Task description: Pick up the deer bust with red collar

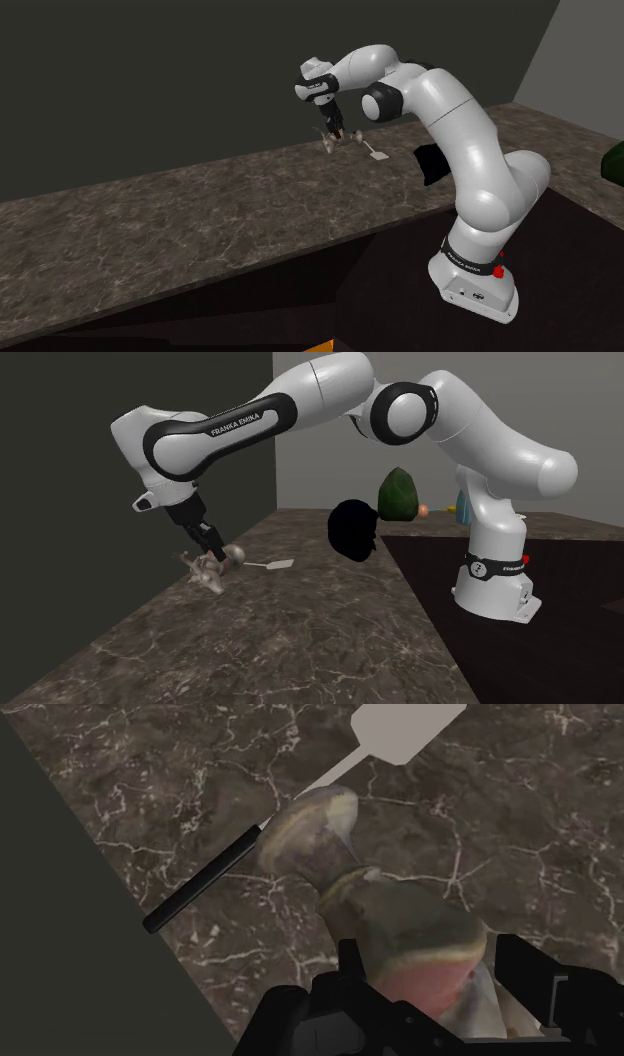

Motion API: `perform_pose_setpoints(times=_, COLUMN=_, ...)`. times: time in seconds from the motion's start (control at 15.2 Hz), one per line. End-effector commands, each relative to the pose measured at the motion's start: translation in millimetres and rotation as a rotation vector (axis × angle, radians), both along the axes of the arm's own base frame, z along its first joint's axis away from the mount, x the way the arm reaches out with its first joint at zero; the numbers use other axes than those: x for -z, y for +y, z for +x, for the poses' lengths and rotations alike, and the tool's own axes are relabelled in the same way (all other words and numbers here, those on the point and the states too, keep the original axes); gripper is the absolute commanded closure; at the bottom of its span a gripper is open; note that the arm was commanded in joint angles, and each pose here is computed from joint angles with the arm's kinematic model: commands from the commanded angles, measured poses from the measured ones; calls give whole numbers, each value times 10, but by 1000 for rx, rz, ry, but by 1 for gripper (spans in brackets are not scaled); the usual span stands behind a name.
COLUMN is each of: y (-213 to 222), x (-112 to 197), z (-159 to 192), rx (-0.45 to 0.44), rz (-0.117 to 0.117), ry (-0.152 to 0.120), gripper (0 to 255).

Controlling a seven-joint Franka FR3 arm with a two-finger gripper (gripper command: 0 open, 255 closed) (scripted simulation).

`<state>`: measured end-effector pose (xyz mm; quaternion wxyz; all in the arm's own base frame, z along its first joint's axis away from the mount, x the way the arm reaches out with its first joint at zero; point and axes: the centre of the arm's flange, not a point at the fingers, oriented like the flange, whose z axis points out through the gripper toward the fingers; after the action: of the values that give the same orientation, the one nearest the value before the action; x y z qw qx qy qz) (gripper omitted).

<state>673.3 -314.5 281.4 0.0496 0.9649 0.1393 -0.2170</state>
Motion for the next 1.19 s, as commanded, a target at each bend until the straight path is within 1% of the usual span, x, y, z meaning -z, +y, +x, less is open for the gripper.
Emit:
perform_pose_setpoints(times=0.0, y=0, x=15, z=-2, rx=0, rz=1, ry=2, gripper=255)
perform_pose_setpoints(times=0.2, y=-2, x=23, z=-18, rx=0, rz=1, ry=2, gripper=255)
perform_pose_setpoints(times=1.12, y=-2, x=-716, z=-18, rx=0, rz=1, ry=2, gripper=255)
